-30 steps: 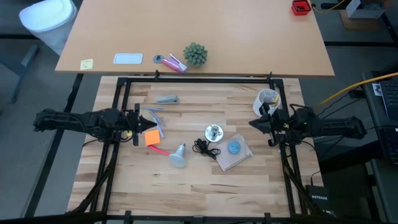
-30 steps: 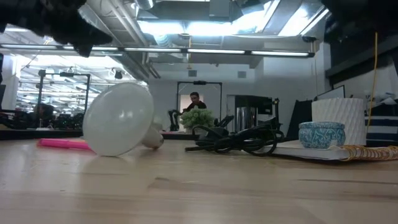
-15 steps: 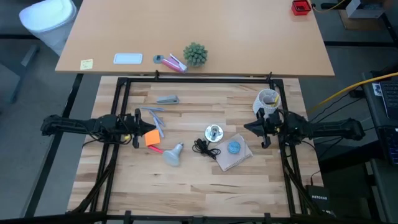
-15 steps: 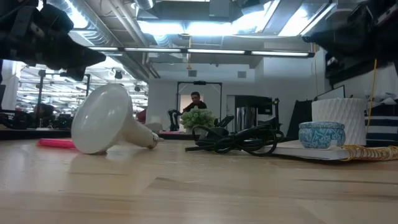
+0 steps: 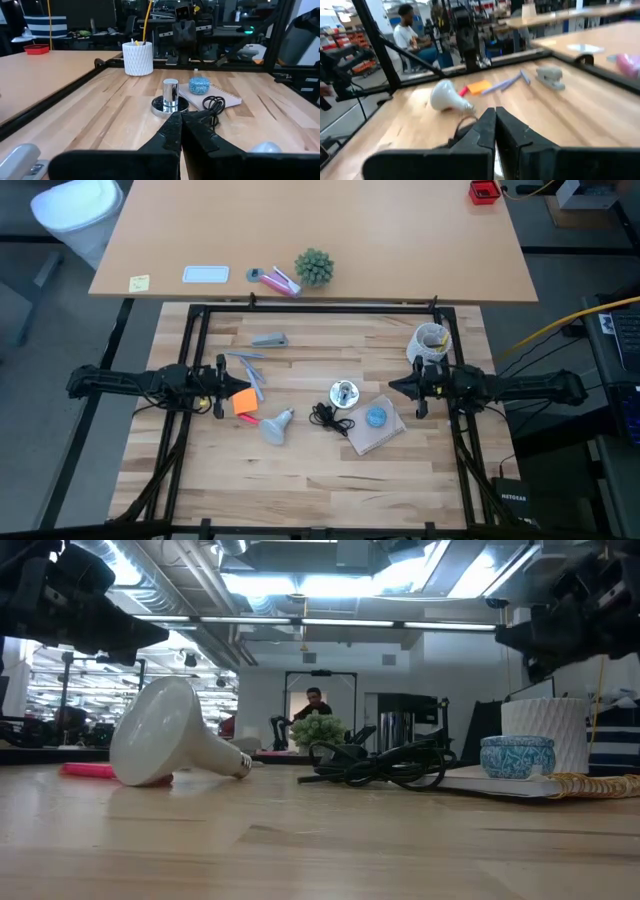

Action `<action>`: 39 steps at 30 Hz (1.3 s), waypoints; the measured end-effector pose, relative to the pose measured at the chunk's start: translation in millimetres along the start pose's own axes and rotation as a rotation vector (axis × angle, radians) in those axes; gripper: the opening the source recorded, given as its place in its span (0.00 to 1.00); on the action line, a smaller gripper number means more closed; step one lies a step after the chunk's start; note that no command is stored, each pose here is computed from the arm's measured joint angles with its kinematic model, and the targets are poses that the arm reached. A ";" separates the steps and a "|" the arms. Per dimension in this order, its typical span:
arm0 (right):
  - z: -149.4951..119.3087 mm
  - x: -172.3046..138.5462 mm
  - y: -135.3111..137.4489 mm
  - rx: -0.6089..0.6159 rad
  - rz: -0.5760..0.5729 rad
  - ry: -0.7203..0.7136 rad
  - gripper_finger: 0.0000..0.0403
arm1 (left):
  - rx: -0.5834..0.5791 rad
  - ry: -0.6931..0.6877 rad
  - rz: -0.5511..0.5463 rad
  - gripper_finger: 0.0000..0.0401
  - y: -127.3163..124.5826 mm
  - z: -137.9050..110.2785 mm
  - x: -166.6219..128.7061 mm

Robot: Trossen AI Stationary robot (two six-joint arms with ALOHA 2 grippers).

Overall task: Screw lightbulb
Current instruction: Return to Home Position

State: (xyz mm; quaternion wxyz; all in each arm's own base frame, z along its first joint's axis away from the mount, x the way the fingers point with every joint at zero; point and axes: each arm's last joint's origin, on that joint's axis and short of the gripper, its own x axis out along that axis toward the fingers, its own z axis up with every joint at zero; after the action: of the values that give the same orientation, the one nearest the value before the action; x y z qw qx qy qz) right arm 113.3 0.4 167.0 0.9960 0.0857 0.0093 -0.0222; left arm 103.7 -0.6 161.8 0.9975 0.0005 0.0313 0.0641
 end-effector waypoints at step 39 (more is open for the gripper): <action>2.4 -16.1 -0.6 0.028 0.014 -0.064 0.03 | -0.017 -0.107 -0.001 0.00 1.2 8.1 -7.2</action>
State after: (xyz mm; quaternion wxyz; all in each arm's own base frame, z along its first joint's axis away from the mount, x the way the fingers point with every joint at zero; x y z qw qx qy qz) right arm 97.2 0.1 169.6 0.9946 0.0992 -0.0234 -0.0184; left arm 96.9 -0.3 170.3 0.9977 -0.0044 -0.0227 0.0636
